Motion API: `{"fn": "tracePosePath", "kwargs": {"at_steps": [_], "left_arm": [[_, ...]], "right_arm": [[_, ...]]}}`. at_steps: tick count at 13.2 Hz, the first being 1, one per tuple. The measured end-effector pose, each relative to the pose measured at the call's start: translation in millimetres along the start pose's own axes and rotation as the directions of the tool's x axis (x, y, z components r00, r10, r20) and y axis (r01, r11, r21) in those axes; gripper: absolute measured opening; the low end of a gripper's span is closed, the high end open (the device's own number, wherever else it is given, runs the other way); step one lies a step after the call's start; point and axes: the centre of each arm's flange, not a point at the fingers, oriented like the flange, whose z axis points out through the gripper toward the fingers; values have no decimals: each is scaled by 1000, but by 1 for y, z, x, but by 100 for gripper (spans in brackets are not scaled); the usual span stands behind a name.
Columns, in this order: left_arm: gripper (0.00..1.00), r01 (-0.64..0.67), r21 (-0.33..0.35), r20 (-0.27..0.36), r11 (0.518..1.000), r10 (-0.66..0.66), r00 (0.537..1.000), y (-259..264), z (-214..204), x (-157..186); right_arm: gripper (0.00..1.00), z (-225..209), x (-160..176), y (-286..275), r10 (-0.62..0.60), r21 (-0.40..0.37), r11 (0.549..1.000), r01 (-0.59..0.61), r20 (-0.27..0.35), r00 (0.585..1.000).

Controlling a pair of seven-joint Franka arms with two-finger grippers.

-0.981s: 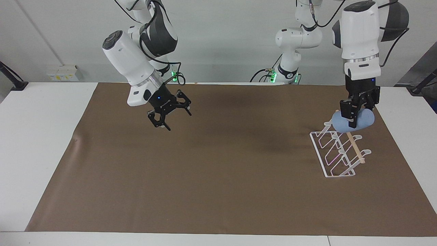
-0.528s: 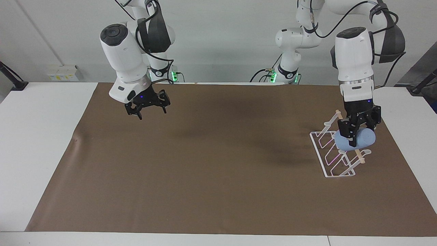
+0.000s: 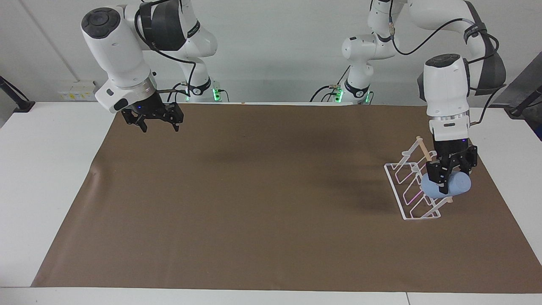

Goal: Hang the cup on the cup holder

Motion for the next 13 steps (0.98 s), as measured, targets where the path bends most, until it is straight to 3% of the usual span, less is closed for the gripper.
{"fn": "tracePosePath", "kwargs": {"at_steps": [13], "left_arm": [[74, -23, -28, 17, 999, 24, 1000, -3, 31, -34]], "right_arm": [[100, 4, 8, 2, 58, 3, 998, -58, -14, 998]]}}
